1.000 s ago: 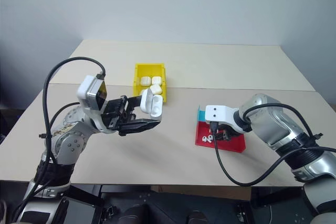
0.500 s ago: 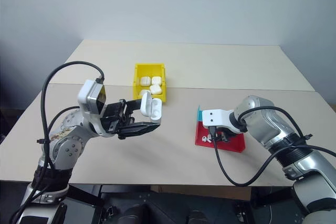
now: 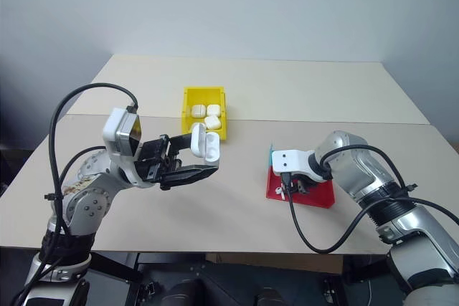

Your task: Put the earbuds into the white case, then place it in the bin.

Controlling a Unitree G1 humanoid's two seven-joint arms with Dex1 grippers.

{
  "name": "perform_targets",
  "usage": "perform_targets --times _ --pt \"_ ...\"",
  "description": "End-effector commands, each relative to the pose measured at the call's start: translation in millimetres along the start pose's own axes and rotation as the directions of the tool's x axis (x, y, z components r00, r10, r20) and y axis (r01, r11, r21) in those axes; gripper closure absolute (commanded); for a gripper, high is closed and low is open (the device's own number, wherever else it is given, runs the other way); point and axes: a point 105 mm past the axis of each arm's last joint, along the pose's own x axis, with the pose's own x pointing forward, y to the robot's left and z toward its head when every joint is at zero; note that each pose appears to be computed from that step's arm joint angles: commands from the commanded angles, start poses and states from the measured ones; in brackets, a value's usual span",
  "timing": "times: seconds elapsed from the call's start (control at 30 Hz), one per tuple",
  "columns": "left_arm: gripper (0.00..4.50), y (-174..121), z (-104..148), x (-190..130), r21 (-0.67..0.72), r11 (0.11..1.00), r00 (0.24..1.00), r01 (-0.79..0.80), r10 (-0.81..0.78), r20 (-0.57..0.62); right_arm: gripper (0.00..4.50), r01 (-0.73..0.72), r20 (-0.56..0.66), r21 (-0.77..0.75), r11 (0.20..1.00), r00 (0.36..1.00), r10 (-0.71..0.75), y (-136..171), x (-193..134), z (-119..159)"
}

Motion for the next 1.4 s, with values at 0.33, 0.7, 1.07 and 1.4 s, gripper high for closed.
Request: perform_targets --times 0.33,0.7,1.07,1.4 --pt "1.73 -4.6 10.1 -0.2 0.038 0.999 1.0 0.002 -0.002 0.001 2.67 0.025 -0.022 -0.024 0.999 0.999 -0.026 -4.7 -8.0 -2.9" --pt "1.73 -4.1 10.5 -0.4 0.044 0.999 1.0 -0.001 0.001 -0.002 3.89 0.031 -0.001 -0.002 1.0 1.0 -0.031 -4.6 -7.9 -0.5" --pt "1.73 -2.0 11.8 5.7 0.004 0.999 0.998 0.051 -0.051 0.024 3.89 0.207 0.622 0.347 0.915 0.679 -0.389 -12.5 -141.4 62.4" --pt "1.73 4.8 17.2 39.3 0.001 0.977 0.971 0.211 -0.21 0.112 3.89 0.017 0.876 0.466 0.885 0.128 -0.464 25.4 -180.5 117.0"
